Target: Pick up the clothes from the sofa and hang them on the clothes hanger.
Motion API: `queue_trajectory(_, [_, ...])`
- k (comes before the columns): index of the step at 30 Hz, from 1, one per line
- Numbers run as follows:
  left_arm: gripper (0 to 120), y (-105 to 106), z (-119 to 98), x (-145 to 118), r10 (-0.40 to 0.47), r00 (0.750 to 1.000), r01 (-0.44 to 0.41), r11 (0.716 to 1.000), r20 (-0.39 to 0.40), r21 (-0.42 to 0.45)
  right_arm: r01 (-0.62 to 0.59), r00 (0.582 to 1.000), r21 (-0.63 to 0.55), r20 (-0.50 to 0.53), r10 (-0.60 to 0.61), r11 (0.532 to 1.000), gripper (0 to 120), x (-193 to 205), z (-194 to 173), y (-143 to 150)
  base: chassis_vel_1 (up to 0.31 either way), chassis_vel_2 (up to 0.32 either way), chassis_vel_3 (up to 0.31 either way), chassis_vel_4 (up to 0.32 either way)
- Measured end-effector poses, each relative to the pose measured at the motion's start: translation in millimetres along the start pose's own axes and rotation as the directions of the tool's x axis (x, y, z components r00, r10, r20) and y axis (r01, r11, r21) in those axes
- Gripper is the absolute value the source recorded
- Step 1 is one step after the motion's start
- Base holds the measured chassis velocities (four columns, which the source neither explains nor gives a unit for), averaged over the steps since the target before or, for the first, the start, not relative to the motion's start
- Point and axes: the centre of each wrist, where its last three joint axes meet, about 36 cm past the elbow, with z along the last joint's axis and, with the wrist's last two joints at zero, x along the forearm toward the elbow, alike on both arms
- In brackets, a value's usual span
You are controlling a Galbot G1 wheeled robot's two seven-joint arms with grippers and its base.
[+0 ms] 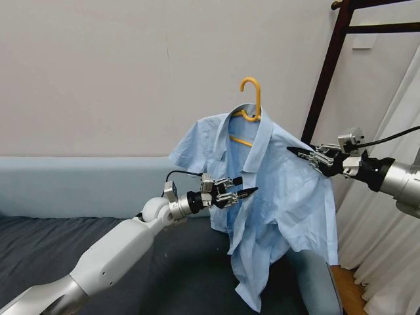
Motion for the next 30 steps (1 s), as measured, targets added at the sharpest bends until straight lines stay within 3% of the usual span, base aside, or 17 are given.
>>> queue_trajectory(8, [0,4,-15,7,-0.002,1.000,0.002,1.000,0.015,-0.023,-0.015,1.000,-0.003,-0.001,0.015,1.000,7,0,3,-6,0.000,0.000,0.000,0.000])
queue_trajectory(13, [0,8,-26,9,0.000,1.000,0.001,0.999,0.023,-0.045,-0.020,1.000,-0.002,-0.003,0.020,1.000,7,0,4,-8,0.000,0.000,0.000,0.000])
queue_trajectory(17, [0,13,-45,10,0.007,0.999,-0.004,0.997,0.040,-0.079,-0.021,1.000,-0.006,0.001,0.021,1.000,7,0,3,-10,0.000,0.000,0.000,0.000])
queue_trajectory(21, [0,30,-94,7,0.063,0.996,-0.052,0.985,0.062,-0.164,0.025,0.998,-0.048,0.053,-0.022,0.999,7,1,-13,-8,0.000,0.000,0.000,0.000])
queue_trajectory(23, [0,36,-102,6,0.069,0.997,-0.060,0.979,0.045,-0.193,0.039,0.997,-0.055,0.069,-0.035,0.998,7,1,-18,-7,0.000,0.000,0.000,0.000])
queue_trajectory(25, [0,40,-98,4,0.075,0.997,-0.079,0.966,-0.024,-0.245,0.062,0.995,-0.078,0.088,-0.055,0.995,7,2,-23,-3,0.000,0.000,0.000,0.000])
queue_trajectory(30, [0,38,-84,-8,0.052,0.998,-0.055,0.963,-0.016,-0.262,0.078,0.993,-0.091,0.097,-0.070,0.993,7,5,-28,-2,0.000,0.000,0.000,0.000])
